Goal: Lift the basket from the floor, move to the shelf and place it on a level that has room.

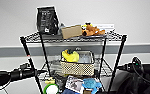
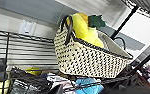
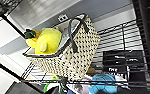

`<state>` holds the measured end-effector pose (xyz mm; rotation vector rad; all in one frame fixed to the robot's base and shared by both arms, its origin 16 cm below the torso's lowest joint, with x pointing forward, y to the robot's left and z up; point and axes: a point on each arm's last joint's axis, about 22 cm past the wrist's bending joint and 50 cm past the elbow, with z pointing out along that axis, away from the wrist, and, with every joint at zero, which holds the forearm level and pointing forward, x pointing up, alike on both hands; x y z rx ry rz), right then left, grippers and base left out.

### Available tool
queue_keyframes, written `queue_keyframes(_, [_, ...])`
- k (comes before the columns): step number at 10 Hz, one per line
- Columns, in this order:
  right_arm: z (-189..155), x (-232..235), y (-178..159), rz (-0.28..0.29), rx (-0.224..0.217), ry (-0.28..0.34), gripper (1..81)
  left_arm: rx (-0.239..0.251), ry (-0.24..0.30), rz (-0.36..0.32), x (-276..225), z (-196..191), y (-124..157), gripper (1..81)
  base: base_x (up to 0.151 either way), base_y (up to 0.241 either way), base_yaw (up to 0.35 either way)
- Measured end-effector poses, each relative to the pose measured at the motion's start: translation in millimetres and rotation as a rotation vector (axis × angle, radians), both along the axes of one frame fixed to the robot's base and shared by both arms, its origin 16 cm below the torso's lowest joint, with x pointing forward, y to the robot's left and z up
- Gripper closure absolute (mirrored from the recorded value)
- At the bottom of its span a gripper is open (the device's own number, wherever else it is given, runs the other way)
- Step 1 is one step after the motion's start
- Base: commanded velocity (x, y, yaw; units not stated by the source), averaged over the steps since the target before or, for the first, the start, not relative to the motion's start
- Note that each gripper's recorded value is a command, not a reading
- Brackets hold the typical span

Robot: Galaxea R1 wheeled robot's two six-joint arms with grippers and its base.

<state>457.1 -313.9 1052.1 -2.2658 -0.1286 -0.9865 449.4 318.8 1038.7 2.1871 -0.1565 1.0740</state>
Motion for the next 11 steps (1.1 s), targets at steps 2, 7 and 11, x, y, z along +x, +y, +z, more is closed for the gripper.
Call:
queue_keyframes(2, [-27, -25, -16, -0.033, -0.021, 0.116, 1.0, -0.021, 0.182, 0.047, -28, -47, 10, 1.0, 0.0, 0.0, 0.0])
queue_keyframes(7, [-69, -88, -13, 0.005, -0.134, 0.374, 1.0, 0.001, 0.609, 0.111, -123, -141, 22, 1.0, 0.0, 0.0, 0.0])
queue_keyframes(11, [-131, -141, -16, 0.007, -0.139, 0.544, 1.0, 0.011, 0.78, 0.112, -182, -200, 19, 1.0, 0.0, 0.0, 0.0])
